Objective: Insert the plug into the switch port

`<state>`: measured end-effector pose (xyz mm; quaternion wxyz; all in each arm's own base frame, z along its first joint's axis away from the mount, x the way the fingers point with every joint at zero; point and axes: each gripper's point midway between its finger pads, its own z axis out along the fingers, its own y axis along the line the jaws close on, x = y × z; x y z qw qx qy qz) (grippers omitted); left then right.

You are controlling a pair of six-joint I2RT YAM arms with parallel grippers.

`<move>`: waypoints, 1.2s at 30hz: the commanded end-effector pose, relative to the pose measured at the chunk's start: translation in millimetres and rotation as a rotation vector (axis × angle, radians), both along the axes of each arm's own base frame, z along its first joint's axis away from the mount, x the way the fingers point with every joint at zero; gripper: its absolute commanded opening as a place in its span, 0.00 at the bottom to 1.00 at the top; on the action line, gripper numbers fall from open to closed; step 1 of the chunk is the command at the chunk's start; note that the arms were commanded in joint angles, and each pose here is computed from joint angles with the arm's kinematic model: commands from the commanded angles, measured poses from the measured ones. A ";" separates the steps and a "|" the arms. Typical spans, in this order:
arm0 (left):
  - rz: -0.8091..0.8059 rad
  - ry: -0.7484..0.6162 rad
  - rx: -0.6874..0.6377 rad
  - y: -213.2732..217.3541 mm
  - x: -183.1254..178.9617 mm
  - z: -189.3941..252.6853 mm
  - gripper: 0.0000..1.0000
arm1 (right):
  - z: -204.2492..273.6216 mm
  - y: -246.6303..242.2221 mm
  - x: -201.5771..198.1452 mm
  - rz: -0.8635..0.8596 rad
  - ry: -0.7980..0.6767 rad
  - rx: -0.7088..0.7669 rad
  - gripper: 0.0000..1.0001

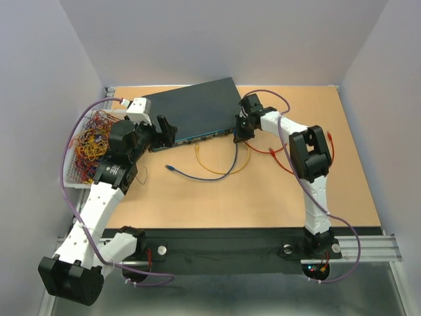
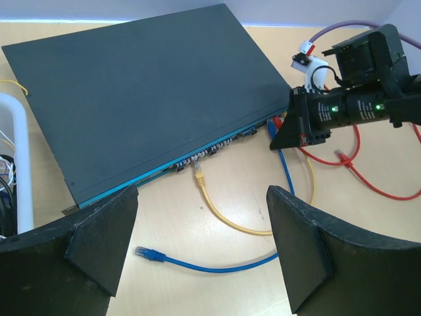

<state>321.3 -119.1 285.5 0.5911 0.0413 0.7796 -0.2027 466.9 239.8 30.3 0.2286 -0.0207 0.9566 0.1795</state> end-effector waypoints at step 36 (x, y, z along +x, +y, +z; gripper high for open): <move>0.016 -0.093 0.016 5.6 -7.5 18.0 0.88 | 13.8 12.7 -5.7 0.012 0.075 -0.034 0.00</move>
